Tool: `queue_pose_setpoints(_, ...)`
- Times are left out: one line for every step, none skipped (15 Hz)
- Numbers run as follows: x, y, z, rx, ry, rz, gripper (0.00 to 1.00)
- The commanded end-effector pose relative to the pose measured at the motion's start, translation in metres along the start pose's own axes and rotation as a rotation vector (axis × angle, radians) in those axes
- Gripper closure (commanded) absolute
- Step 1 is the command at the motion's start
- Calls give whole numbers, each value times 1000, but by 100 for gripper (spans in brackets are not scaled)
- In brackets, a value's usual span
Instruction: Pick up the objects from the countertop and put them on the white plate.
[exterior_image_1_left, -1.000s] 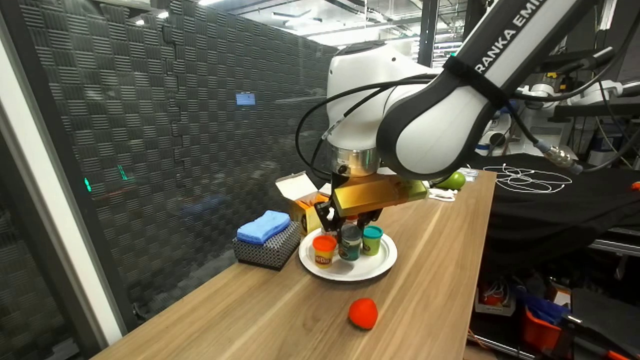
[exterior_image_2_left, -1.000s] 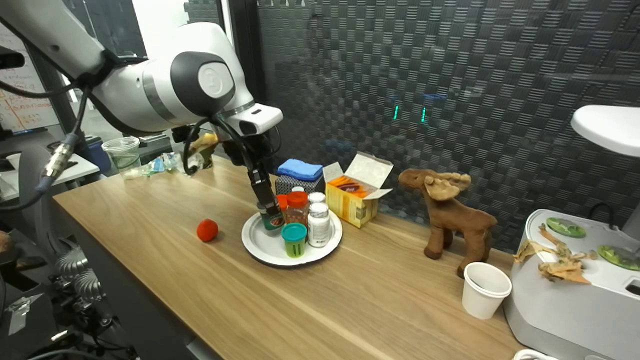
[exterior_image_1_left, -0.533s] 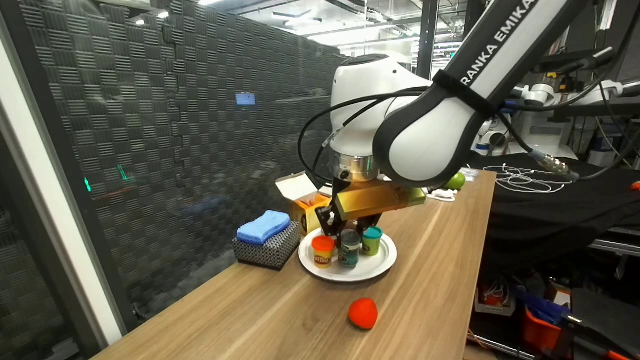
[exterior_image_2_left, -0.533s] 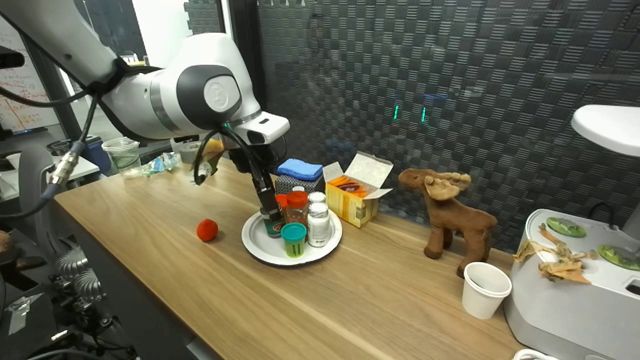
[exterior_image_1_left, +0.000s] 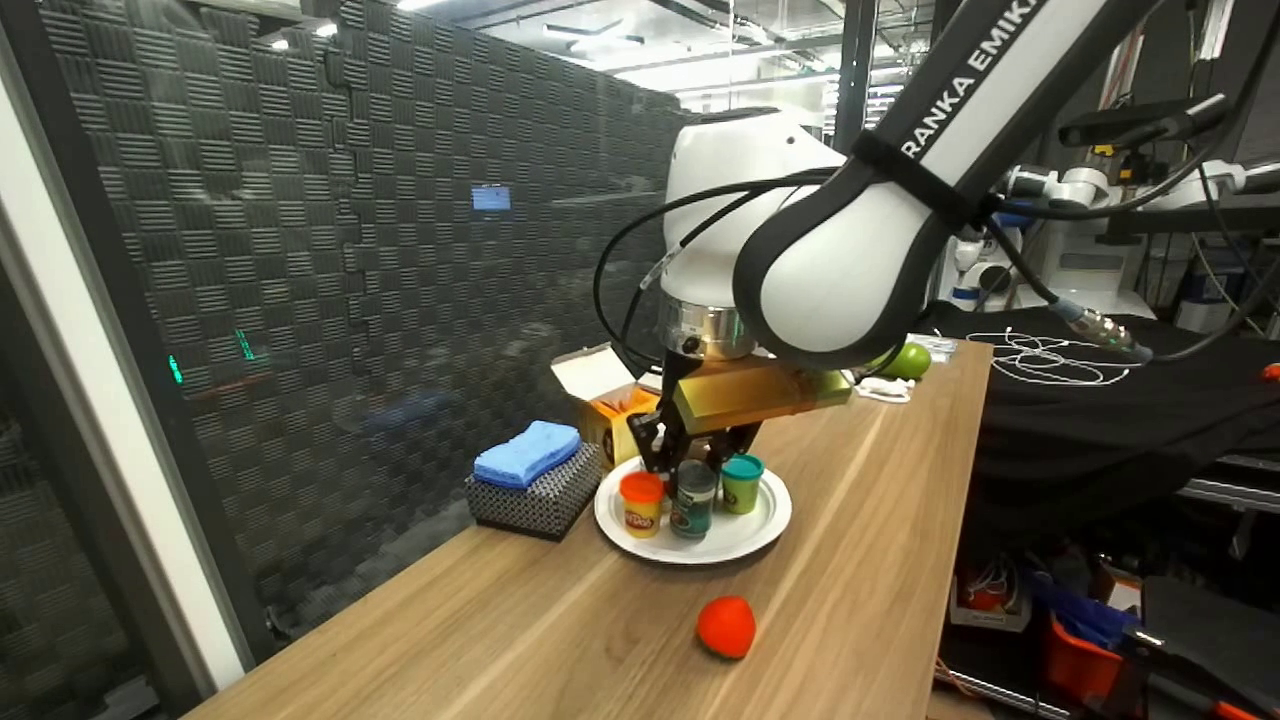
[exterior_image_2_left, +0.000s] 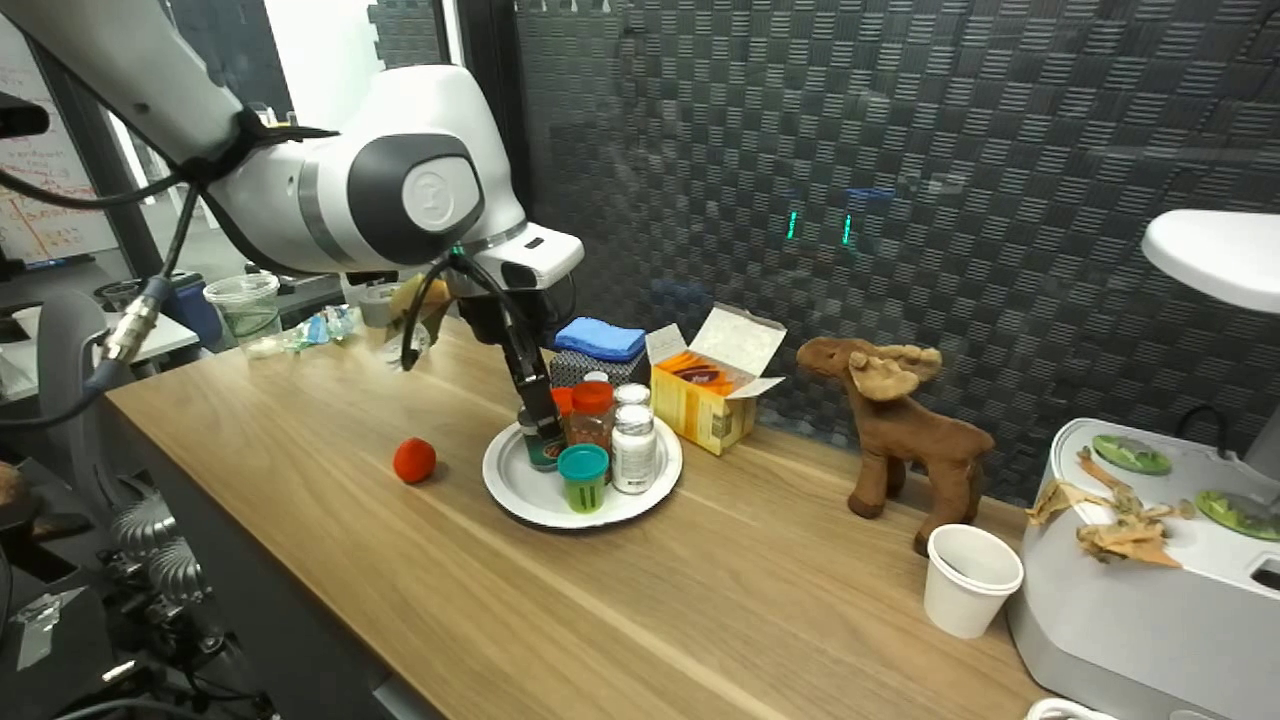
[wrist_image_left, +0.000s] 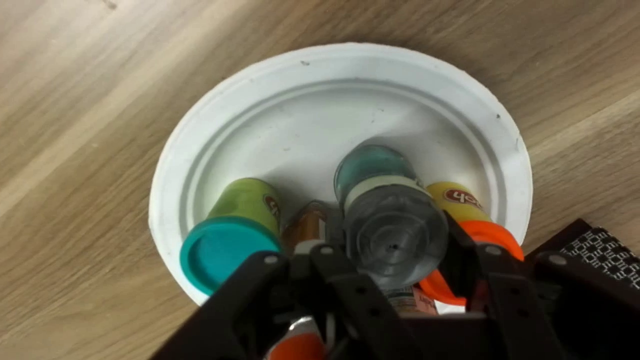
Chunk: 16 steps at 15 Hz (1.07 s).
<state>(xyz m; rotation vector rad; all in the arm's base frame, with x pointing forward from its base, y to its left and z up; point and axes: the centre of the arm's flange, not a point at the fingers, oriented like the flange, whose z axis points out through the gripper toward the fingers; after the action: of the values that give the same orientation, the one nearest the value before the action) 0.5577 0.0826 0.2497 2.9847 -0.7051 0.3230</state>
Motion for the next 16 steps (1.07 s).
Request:
queue_pose_setpoints(1, -8, 0, 31, -10, -28, 73)
queue_pose_setpoints(1, -10, 1, 32, -14, -35, 73)
queue_pose_setpoints(0, -11, 2, 32, -16, -40, 73)
queue_pose_setpoints(0, -12, 2, 35, -20, -46, 73)
queue_pose_setpoints(-1, -13, 2, 33, -19, -49, 47)
queue_pose_setpoints(-1, -13, 1, 33, -16, -50, 29)
queue_pose_setpoints(-1, -12, 0, 33, -13, -47, 22)
queue_pose_setpoints(-1, -11, 0, 35, -8, -39, 15)
queue_pose_setpoints(-1, -10, -1, 37, -3, -30, 6)
queue_pose_setpoints(-1, -9, -1, 42, 1, -25, 1)
queue_pose_setpoints(0, -9, -2, 47, 4, -22, 0)
queue_pose_setpoints(0, -9, -3, 52, 7, -19, 0)
queue_pose_setpoints(0, -9, -5, 58, 11, -18, 0)
queue_pose_setpoints(-1, -9, -8, 64, 18, -15, 0)
queue_pose_setpoints(-2, -9, -10, 66, 23, -14, 0)
queue_pose_setpoints(-7, -9, -15, 65, 31, -15, 0)
